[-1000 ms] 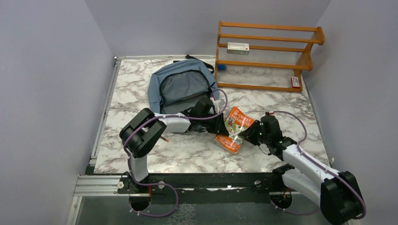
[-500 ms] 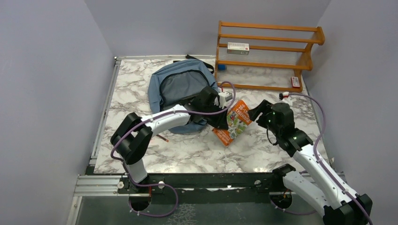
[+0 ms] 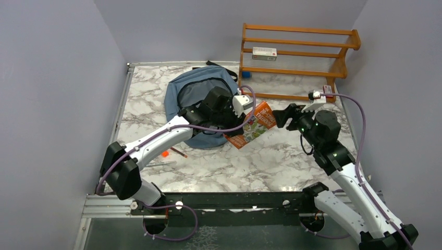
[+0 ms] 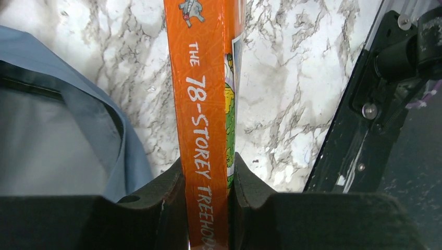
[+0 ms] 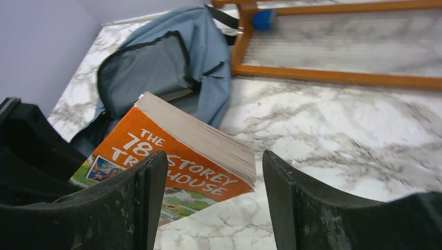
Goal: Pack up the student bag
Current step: Pick up the book from the center of the board.
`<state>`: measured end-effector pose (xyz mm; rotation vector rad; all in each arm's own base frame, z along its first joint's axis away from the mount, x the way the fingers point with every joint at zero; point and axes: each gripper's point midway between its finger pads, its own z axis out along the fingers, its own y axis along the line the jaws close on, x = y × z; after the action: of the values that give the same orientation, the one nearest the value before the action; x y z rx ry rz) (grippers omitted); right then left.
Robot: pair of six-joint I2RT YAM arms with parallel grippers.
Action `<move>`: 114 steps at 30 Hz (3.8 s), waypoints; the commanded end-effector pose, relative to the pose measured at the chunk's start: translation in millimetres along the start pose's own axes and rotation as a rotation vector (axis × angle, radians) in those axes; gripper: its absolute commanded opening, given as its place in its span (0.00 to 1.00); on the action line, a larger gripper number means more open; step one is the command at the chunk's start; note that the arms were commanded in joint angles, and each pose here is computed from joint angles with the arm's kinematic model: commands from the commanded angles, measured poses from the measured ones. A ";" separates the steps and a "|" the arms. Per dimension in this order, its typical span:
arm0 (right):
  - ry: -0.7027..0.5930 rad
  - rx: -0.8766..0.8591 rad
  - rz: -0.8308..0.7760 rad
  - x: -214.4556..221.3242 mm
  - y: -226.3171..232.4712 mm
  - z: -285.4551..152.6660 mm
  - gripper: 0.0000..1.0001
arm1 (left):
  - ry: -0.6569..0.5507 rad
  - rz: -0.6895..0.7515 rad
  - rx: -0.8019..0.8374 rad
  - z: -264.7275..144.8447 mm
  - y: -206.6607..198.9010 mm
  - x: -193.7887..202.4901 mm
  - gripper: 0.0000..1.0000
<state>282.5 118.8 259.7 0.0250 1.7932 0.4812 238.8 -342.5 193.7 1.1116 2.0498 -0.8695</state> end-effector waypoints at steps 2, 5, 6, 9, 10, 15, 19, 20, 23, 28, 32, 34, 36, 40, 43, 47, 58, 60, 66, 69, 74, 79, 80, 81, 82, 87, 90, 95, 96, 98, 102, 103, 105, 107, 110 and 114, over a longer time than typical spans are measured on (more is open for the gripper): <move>-0.120 -0.323 -0.188 -42.1 60.8 -6.2 0.71 | -0.148 0.227 0.008 -43.6 -6.9 -35.5 0.00; -0.120 -0.453 -0.277 -48.3 83.7 -9.5 0.71 | -0.183 0.271 0.006 -56.3 -2.9 -35.8 0.00; -0.109 -0.508 -0.307 -45.6 91.6 -10.9 0.72 | -0.195 0.285 0.002 -60.4 -1.9 -36.3 0.00; -0.123 -0.652 -0.385 -42.7 111.7 -15.4 0.73 | -0.225 0.348 -0.001 -71.5 -3.1 -35.8 0.00; -0.118 -0.691 -0.400 -40.3 116.6 -17.0 0.73 | -0.231 0.372 0.010 -74.1 -5.8 -34.6 0.00; -0.181 -0.856 -0.547 -39.1 135.4 -32.9 0.75 | -0.254 0.484 0.050 -87.8 -18.1 -27.9 0.00; -0.253 -0.924 -0.641 -44.4 143.5 -45.5 0.76 | -0.256 0.523 0.046 -95.1 -19.5 -25.2 0.00; -0.262 -0.935 -0.663 -44.5 144.4 -47.2 0.77 | -0.257 0.540 0.055 -96.9 -21.9 -24.7 0.00; -0.270 -0.956 -0.696 -42.9 145.7 -50.2 0.77 | -0.268 0.610 0.092 -102.7 -30.7 -23.3 0.00; -0.240 -1.041 -0.707 -36.2 152.8 -57.8 0.77 | -0.287 0.722 0.132 -110.4 -40.8 -21.3 0.00; -0.089 -1.146 -0.663 -16.8 156.6 -59.7 0.75 | -0.262 0.749 0.139 -109.2 -39.2 -21.3 0.00; -0.008 -1.177 -0.647 -6.4 155.1 -57.4 0.73 | -0.245 0.758 0.140 -107.7 -37.2 -21.3 0.00; 0.066 -1.183 -0.627 3.7 151.5 -54.1 0.72 | -0.232 0.765 0.134 -106.8 -34.8 -21.6 0.00; 0.160 -1.158 -0.609 18.8 142.7 -48.7 0.68 | -0.221 0.778 0.116 -106.0 -30.0 -26.2 0.00; 0.184 -1.118 -0.613 25.1 136.0 -43.5 0.65 | -0.212 0.785 0.110 -104.9 -27.5 -29.3 0.00; 0.196 -1.098 -0.617 32.5 130.9 -40.1 0.65 | -0.208 0.787 0.113 -101.6 -25.7 -34.5 0.00; 0.243 -1.104 -0.605 47.7 126.2 -31.0 0.55 | -0.218 0.776 0.128 -97.4 -25.8 -48.2 0.00; 0.244 -1.112 -0.601 48.1 127.2 -30.8 0.49 | -0.219 0.772 0.132 -96.7 -26.3 -49.5 0.00; 0.221 -1.095 -0.598 41.4 128.5 -32.8 0.24 | -0.203 0.764 0.092 -94.2 -17.6 -50.5 0.00; 0.190 -1.064 -0.598 33.6 128.7 -33.8 0.01 | -0.196 0.741 0.029 -93.3 -6.3 -53.6 0.14; 0.112 -0.876 -0.573 11.5 118.1 -23.2 0.01 | -0.185 0.715 -0.102 -93.0 17.7 -58.2 0.49; 0.053 -0.559 -0.498 -16.1 86.2 -2.3 0.01 | -0.178 0.648 -0.265 -98.8 61.0 -55.1 0.83; 0.054 -0.495 -0.479 -20.2 78.0 1.5 0.01 | -0.176 0.633 -0.296 -100.4 70.9 -52.7 0.87; 0.059 -0.441 -0.462 -22.3 70.6 4.3 0.01 | -0.174 0.617 -0.322 -101.6 79.8 -49.8 0.90; 0.066 -0.379 -0.440 -23.5 61.7 6.9 0.01 | -0.174 0.603 -0.349 -102.4 88.6 -48.3 0.92; 0.115 -0.102 -0.280 -23.2 22.1 16.2 0.01 | -0.110 0.563 -0.410 -90.4 124.2 -28.4 0.95; 0.165 -0.097 -0.210 -14.8 24.3 18.0 0.01 | -0.051 0.543 -0.442 -80.2 144.8 -16.5 0.95; 0.202 -0.170 -0.119 -0.3 38.5 17.9 0.01 | 0.032 0.491 -0.530 -65.0 184.6 -4.3 0.96; 0.208 -0.183 -0.103 2.9 40.8 17.8 0.01 | 0.056 0.489 -0.542 -61.0 191.2 0.0 0.96; 0.222 -0.215 -0.082 8.5 46.0 15.8 0.01 | 0.092 0.482 -0.575 -54.2 205.4 5.9 0.99; 0.253 -0.238 -0.059 17.8 49.0 12.9 0.01 | 0.145 0.487 -0.606 -40.4 224.6 17.4 0.99; 0.255 -0.238 -0.057 19.0 48.7 12.0 0.01 | 0.156 0.491 -0.608 -36.9 228.1 19.9 0.99; 0.257 -0.236 -0.056 20.4 47.9 9.9 0.01 | 0.174 0.497 -0.646 -35.3 238.7 22.2 0.99; 0.253 -0.231 -0.057 19.4 47.0 7.9 0.01 | 0.178 0.499 -0.691 -35.4 249.7 22.4 0.99; 0.253 -0.230 -0.065 18.4 46.5 5.6 0.01 | 0.173 0.496 -0.744 -36.1 264.3 20.3 0.98; 0.256 -0.226 -0.071 17.9 45.7 3.4 0.01 | 0.198 0.515 -0.791 -33.3 280.0 24.1 0.93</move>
<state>269.3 160.6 225.8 -0.2544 2.0772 0.6116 433.6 -195.3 107.5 1.2569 1.8962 0.1751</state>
